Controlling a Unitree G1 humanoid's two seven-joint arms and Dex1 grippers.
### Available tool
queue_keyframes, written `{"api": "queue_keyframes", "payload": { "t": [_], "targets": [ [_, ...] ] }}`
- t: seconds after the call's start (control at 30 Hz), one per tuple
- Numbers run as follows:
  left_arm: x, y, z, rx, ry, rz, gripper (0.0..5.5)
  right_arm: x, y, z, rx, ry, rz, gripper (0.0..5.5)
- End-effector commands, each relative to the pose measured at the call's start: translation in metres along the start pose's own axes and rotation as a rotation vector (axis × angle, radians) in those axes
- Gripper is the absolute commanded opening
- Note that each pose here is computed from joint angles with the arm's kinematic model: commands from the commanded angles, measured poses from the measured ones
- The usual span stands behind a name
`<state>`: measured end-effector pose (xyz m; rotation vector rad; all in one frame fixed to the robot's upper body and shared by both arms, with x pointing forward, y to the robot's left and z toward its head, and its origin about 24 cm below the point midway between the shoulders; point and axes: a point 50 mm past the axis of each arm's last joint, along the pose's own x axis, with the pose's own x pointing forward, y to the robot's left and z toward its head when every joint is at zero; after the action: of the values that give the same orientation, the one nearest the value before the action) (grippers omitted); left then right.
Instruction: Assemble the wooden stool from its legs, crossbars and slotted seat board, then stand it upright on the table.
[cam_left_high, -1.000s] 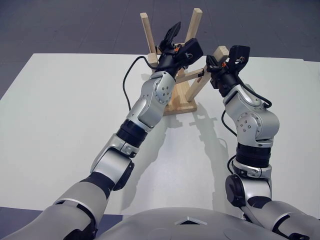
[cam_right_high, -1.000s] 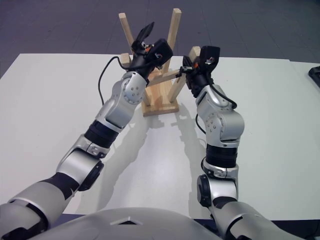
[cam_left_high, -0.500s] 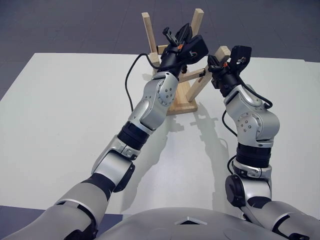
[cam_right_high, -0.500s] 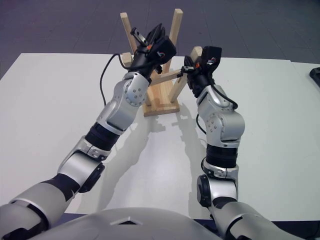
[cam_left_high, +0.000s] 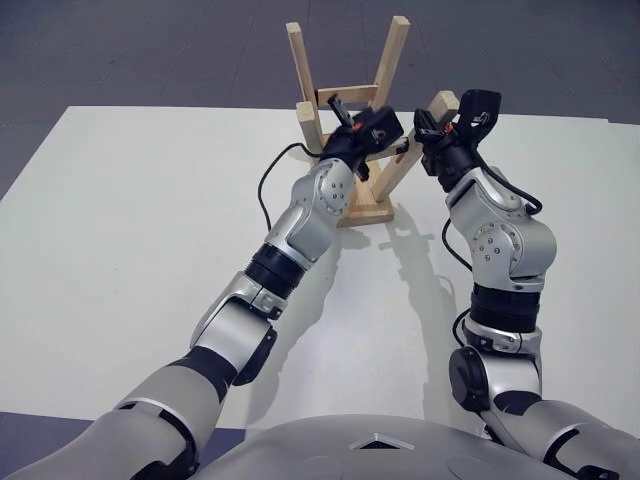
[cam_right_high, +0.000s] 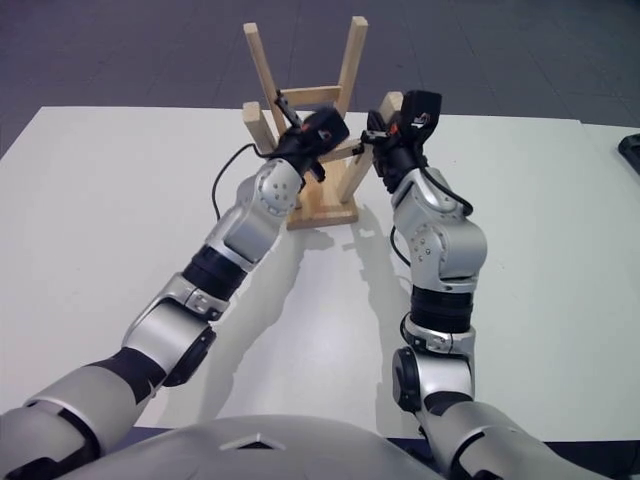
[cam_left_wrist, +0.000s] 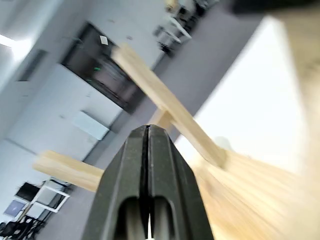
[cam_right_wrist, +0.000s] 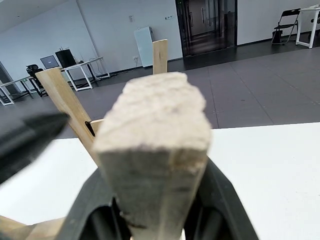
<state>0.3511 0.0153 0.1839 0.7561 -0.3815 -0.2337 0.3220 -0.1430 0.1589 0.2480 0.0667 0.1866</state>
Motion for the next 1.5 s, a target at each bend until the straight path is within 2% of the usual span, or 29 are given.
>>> {"api": "queue_keyframes", "payload": {
  "t": [0.03,0.1,0.13,0.2,0.27,0.33,0.4,0.53,0.63,0.7,0.77,0.8,0.83,0.9,0.93,1.03,1.1,1.2,1.3,1.4,1.5],
  "targets": [
    [-0.002,0.017,0.016,0.000,-0.103,0.110,0.00,-0.004,-0.018,-0.036,0.019,0.167,-0.090,1.01],
    [-0.009,-0.013,0.003,-0.005,-0.038,-0.086,0.00,-0.005,-0.018,-0.037,0.022,0.169,-0.092,1.01],
    [-0.019,-0.042,-0.018,0.021,0.089,-0.297,0.00,-0.005,-0.018,-0.038,0.024,0.172,-0.093,1.01],
    [-0.046,-0.078,-0.053,-0.016,0.311,-0.591,0.00,-0.005,-0.016,-0.039,0.024,0.175,-0.087,1.01],
    [-0.067,-0.094,-0.074,-0.002,0.420,-0.773,0.00,-0.005,-0.015,-0.038,0.020,0.175,-0.077,1.01],
    [-0.059,-0.085,-0.080,-0.001,0.442,-0.704,0.00,-0.005,-0.015,-0.037,0.017,0.172,-0.069,1.01],
    [-0.036,-0.061,-0.069,-0.019,0.377,-0.509,0.00,-0.005,-0.016,-0.037,0.015,0.172,-0.070,1.01],
    [-0.004,-0.002,-0.020,-0.024,0.110,-0.069,0.00,-0.004,-0.017,-0.037,0.013,0.172,-0.076,1.01],
    [-0.002,0.026,0.019,-0.036,-0.102,0.126,0.00,-0.003,-0.018,-0.037,0.014,0.167,-0.082,1.01],
    [-0.005,0.021,0.025,-0.022,-0.140,0.119,0.00,-0.003,-0.018,-0.037,0.016,0.164,-0.084,1.01],
    [-0.011,-0.008,0.015,-0.027,-0.093,-0.038,0.00,-0.004,-0.018,-0.037,0.019,0.164,-0.088,1.01],
    [-0.020,-0.044,-0.012,0.008,0.083,-0.304,0.00,-0.004,-0.018,-0.038,0.021,0.166,-0.089,1.01],
    [-0.043,-0.077,-0.042,0.044,0.257,-0.572,0.00,-0.004,-0.018,-0.039,0.022,0.169,-0.089,1.01],
    [-0.082,-0.108,-0.079,0.006,0.490,-0.873,0.00,-0.004,-0.017,-0.039,0.021,0.173,-0.083,1.01],
    [-0.092,-0.113,-0.088,0.003,0.526,-0.943,0.00,-0.004,-0.017,-0.039,0.020,0.174,-0.080,1.01],
    [-0.074,-0.098,-0.087,-0.030,0.520,-0.827,0.00,-0.003,-0.018,-0.038,0.014,0.175,-0.076,1.01],
    [-0.046,-0.073,-0.072,-0.084,0.450,-0.608,0.00,-0.003,-0.020,-0.037,0.010,0.174,-0.078,1.01],
    [-0.019,-0.043,-0.048,-0.095,0.321,-0.368,0.00,-0.002,-0.021,-0.036,0.008,0.171,-0.082,1.01],
    [-0.008,-0.024,-0.014,-0.126,0.143,-0.219,0.00,-0.001,-0.018,-0.034,0.000,0.160,-0.067,1.01],
    [-0.008,0.006,0.030,-0.273,-0.087,-0.049,0.00,-0.003,-0.012,-0.036,-0.059,0.160,-0.034,1.01],
    [-0.014,0.058,0.071,-0.450,-0.299,0.136,0.49,-0.008,-0.009,-0.045,-0.084,0.187,-0.009,1.01]
  ]
}}
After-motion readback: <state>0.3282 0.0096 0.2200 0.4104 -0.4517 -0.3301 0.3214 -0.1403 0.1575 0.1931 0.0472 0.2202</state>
